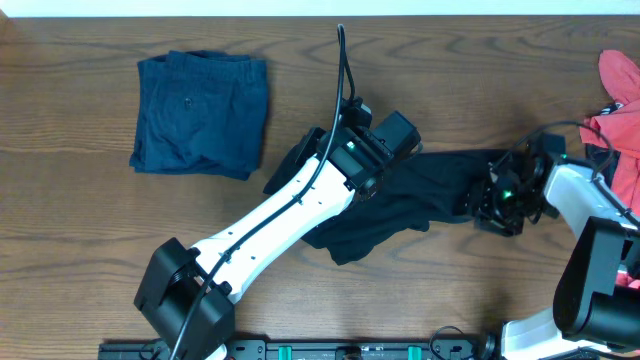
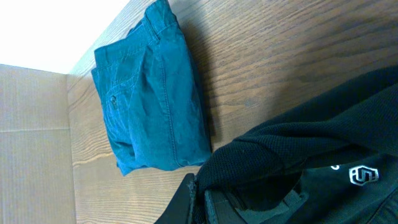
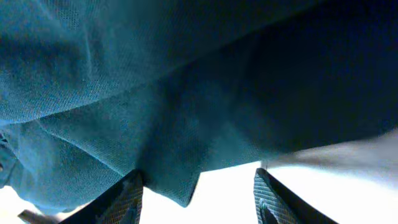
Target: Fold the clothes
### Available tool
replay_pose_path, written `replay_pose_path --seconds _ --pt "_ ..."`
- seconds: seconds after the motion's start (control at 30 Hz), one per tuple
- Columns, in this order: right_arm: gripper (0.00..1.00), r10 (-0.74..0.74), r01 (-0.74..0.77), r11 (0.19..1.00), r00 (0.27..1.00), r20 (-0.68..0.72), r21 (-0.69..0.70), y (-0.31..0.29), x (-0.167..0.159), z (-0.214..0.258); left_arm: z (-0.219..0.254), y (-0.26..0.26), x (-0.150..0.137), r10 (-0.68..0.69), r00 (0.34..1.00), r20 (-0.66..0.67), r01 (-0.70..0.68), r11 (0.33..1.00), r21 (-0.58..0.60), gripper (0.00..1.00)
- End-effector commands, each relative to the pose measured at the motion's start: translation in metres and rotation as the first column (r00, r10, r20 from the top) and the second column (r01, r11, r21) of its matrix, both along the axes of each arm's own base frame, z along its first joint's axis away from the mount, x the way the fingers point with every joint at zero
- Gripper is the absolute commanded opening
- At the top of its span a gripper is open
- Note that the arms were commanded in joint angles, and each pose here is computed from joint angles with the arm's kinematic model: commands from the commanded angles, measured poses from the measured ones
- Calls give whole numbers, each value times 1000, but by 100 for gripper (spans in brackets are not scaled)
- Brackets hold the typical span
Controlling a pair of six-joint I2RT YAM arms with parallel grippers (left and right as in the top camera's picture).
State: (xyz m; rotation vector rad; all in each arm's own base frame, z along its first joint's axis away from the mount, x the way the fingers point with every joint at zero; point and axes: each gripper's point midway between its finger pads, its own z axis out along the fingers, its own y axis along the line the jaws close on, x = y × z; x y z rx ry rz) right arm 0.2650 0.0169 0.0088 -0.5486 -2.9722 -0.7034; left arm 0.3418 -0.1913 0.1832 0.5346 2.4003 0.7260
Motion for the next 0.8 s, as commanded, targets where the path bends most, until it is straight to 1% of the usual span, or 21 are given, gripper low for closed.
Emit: replay_pose_path --seconds 0.0,0.17,0.27,0.43,0.5,0.6,0.7,0.77 --pt "54 11 -13 999 999 35 53 11 2 0 8 4 0 4 1000 24 -4 1000 2 6" --pt "49 -22 15 997 997 80 80 14 13 -1 8 4 0 4 1000 24 -4 1000 2 6" --pt "36 -54 47 996 994 91 82 13 19 0 8 4 0 4 1000 24 -4 1000 1 6" --pt "32 -59 49 993 993 98 104 16 21 2 8 4 0 4 1000 24 -4 1000 1 6" --pt "34 -61 45 988 993 104 147 23 22 6 8 4 0 4 1000 24 -4 1000 1 6" --pt "44 -61 40 980 993 100 197 30 21 11 8 4 0 4 1000 23 -4 1000 2 6" --pt "49 -51 31 971 996 80 237 36 14 15 8 4 0 4 1000 23 -4 1000 2 6" --pt "49 -50 36 969 998 50 246 38 8 16 8 4 0 4 1000 23 -4 1000 2 6"
